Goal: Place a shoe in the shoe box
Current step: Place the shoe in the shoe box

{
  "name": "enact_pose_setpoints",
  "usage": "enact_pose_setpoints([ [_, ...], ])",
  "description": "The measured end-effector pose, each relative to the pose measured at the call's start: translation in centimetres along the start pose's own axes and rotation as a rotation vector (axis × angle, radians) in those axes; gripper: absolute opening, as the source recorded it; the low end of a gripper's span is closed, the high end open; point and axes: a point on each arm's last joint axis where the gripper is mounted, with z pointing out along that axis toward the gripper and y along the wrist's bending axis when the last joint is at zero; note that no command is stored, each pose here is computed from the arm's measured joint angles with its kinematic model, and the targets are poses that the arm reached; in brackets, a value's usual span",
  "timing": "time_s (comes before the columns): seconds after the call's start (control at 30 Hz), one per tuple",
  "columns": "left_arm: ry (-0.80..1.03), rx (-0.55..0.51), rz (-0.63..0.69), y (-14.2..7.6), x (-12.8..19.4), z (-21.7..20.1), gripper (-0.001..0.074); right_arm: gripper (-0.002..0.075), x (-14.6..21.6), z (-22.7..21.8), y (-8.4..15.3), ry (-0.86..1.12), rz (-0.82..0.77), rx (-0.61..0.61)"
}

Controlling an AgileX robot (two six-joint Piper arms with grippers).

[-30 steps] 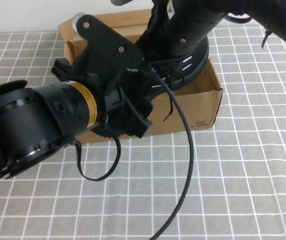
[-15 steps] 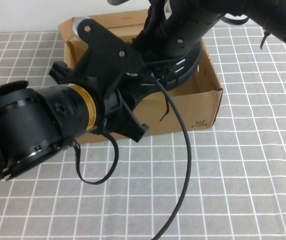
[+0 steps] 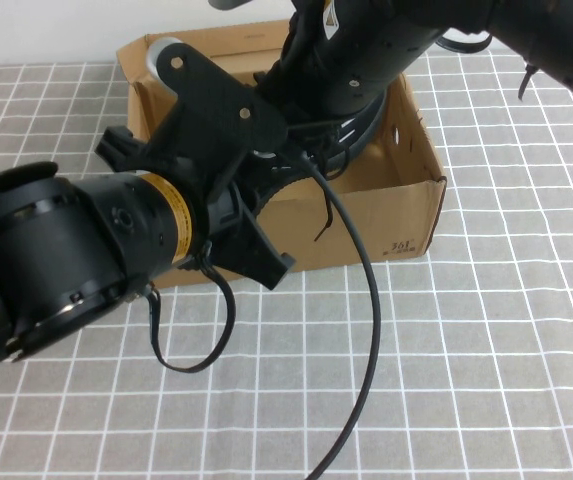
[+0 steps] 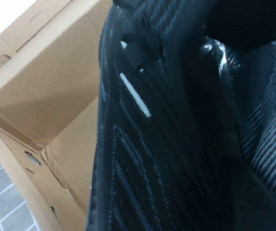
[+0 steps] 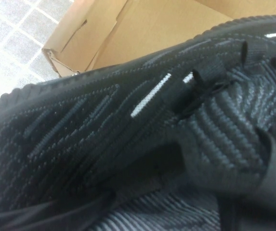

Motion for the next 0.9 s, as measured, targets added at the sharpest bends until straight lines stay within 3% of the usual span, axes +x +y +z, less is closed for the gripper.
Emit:
enact_pose_setpoints([
  [0.1, 0.009, -0.003, 0.000, 0.0, 0.1, 0.1, 0.0023, 0.0102, 0.2, 0.0, 0.0, 0.017, -0.001, 0.002],
  [0.27, 0.039, -0.005, -0.004, -0.1, 0.4, 0.3, 0.0021, 0.0307, 0.3, -0.2, -0.4, 0.036, -0.016, 0.044],
  [0.37, 0.037, -0.003, -0.006, -0.1, 0.4, 0.3, 0.0021, 0.0353, 0.3, -0.5, -0.7, 0.033, -0.024, 0.068],
  [0.7, -0.033, -0.014, 0.025, 0.2, -0.7, 0.0, 0.0021, 0.0364, 0.0, -4.2, -1.6, -0.050, -0.052, 0.149],
  [0.9, 0.066, -0.079, 0.011, 1.2, -0.4, -0.4, 0.0019, 0.0267, 0.1, -9.6, -5.0, -0.155, -0.022, 0.275],
])
